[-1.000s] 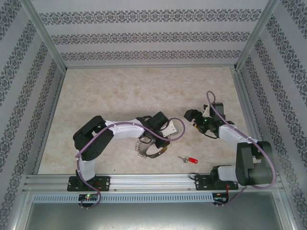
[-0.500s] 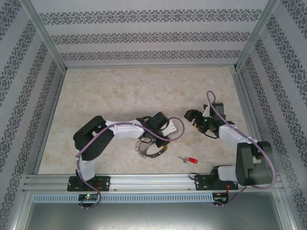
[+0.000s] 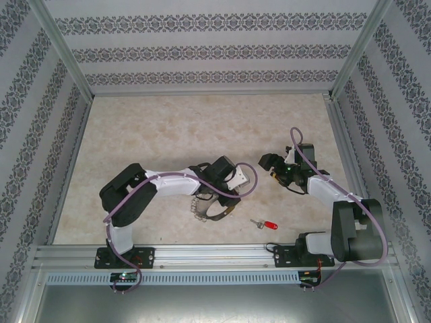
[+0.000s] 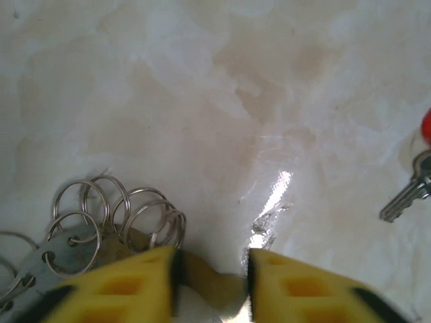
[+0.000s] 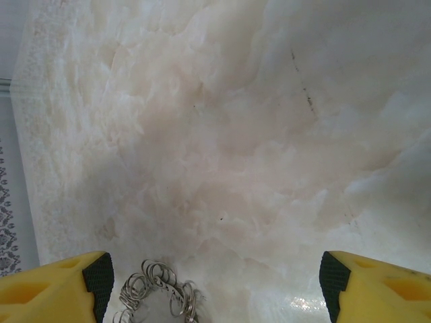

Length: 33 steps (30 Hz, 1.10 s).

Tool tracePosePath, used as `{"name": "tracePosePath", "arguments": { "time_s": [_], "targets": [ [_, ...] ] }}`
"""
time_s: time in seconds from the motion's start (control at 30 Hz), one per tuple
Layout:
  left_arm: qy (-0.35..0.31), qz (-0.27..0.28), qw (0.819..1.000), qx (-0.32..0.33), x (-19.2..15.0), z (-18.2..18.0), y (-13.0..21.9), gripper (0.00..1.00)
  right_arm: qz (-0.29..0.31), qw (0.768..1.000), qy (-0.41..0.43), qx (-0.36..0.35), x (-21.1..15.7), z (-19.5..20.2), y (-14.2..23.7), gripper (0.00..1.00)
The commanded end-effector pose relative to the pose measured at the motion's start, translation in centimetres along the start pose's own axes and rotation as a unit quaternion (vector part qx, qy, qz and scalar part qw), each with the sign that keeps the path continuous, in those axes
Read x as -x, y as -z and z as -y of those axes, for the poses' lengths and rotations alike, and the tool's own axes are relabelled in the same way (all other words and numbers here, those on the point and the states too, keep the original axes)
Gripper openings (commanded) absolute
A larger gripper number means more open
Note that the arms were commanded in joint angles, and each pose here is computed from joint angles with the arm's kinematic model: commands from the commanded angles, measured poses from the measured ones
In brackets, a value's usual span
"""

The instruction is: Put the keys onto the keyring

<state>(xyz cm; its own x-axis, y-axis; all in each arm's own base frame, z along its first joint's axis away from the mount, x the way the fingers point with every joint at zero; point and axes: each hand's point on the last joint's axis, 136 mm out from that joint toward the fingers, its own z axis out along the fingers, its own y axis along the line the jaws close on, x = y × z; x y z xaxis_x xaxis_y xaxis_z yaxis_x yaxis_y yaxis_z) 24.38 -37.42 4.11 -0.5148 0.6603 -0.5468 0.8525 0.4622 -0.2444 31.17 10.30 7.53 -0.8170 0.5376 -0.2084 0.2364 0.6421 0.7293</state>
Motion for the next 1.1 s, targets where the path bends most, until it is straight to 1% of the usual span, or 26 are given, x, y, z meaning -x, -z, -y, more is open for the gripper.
{"name": "tracePosePath", "arguments": {
  "time_s": [0.0,0.1,0.17,0.23,0.27,0.33,0.37,0.43,0.5,0.53,0.57,0.63,0.77,0.9,0.93,0.97,1.0,1.03,1.07],
  "targets": [
    [0.005,0.028,1.0,0.004,1.6,-0.1,3.1,0.46,0.002,1.0,0.004,0.01,0.0,-0.2,0.4,0.83],
    [0.023,0.047,0.999,0.009,2.6,-0.8,4.9,0.55,0.003,1.0,0.004,0.011,0.1,-0.3,0.4,0.83],
    [0.047,0.064,0.997,0.012,3.4,-1.5,6.1,0.61,0.004,1.0,0.004,0.01,0.2,-0.3,0.4,0.83],
    [0.078,0.088,0.993,-0.001,4.4,-1.9,7.4,0.64,0.005,1.0,0.003,0.011,0.2,-0.3,0.5,0.83],
    [0.097,0.103,0.99,-0.005,5.2,-2.2,8.1,0.67,0.006,1.0,0.004,0.012,0.3,-0.4,0.5,0.83],
    [0.133,0.124,0.983,-0.009,6.5,-2.9,9.5,0.68,0.007,1.0,0.005,0.012,0.4,-0.5,0.7,0.83],
    [0.15,0.136,0.979,-0.016,7.3,-3.0,10.2,0.66,0.008,1.0,0.006,0.012,0.4,-0.5,0.7,0.83],
    [0.178,0.152,0.972,-0.022,8.6,-3.5,11.4,0.57,0.01,1.0,0.006,0.01,0.5,-0.6,0.9,0.83],
    [0.195,0.168,0.966,-0.026,10.0,-3.7,12.8,0.29,0.011,1.0,0.007,0.01,0.5,-0.6,1.0,0.83],
    [0.198,0.17,0.965,-0.027,10.3,-3.7,13.1,0.18,0.012,1.0,0.007,0.01,0.6,-0.6,1.0,0.83],
    [0.201,0.173,0.964,-0.024,10.7,-3.8,13.6,0.1,0.012,1.0,0.007,0.011,0.6,-0.7,1.0,0.83],
    [0.204,0.176,0.963,-0.018,11.2,-3.9,14.3,0.01,0.013,1.0,0.007,0.011,0.6,-0.7,1.1,0.83],
    [0.208,0.173,0.963,-0.015,11.7,-3.8,15.0,0.0,0.014,1.0,0.007,0.009,0.6,-0.7,1.1,0.83],
    [0.189,0.203,0.96,-0.044,12.7,-3.0,16.0,0.0,0.016,1.0,0.008,0.007,0.7,-0.6,1.2,0.83],
    [0.188,0.214,0.958,-0.044,12.8,-3.1,16.4,0.09,0.016,1.0,0.008,0.006,0.7,-0.5,1.2,0.83],
    [0.186,0.224,0.956,-0.044,12.9,-3.1,16.7,0.27,0.016,1.0,0.008,0.006,0.7,-0.5,1.2,0.83],
    [0.178,0.239,0.953,-0.043,13.0,-3.0,17.3,0.49,0.016,1.0,0.008,0.005,0.7,-0.5,1.2,0.83],
    [0.17,0.249,0.953,-0.039,12.8,-2.9,17.6,0.63,0.016,1.0,0.008,0.006,0.7,-0.5,1.3,0.83],
    [0.166,0.253,0.952,-0.034,12.5,-2.8,17.8,0.66,0.016,1.0,0.008,0.005,0.7,-0.4,1.3,0.83]
  ]
}}
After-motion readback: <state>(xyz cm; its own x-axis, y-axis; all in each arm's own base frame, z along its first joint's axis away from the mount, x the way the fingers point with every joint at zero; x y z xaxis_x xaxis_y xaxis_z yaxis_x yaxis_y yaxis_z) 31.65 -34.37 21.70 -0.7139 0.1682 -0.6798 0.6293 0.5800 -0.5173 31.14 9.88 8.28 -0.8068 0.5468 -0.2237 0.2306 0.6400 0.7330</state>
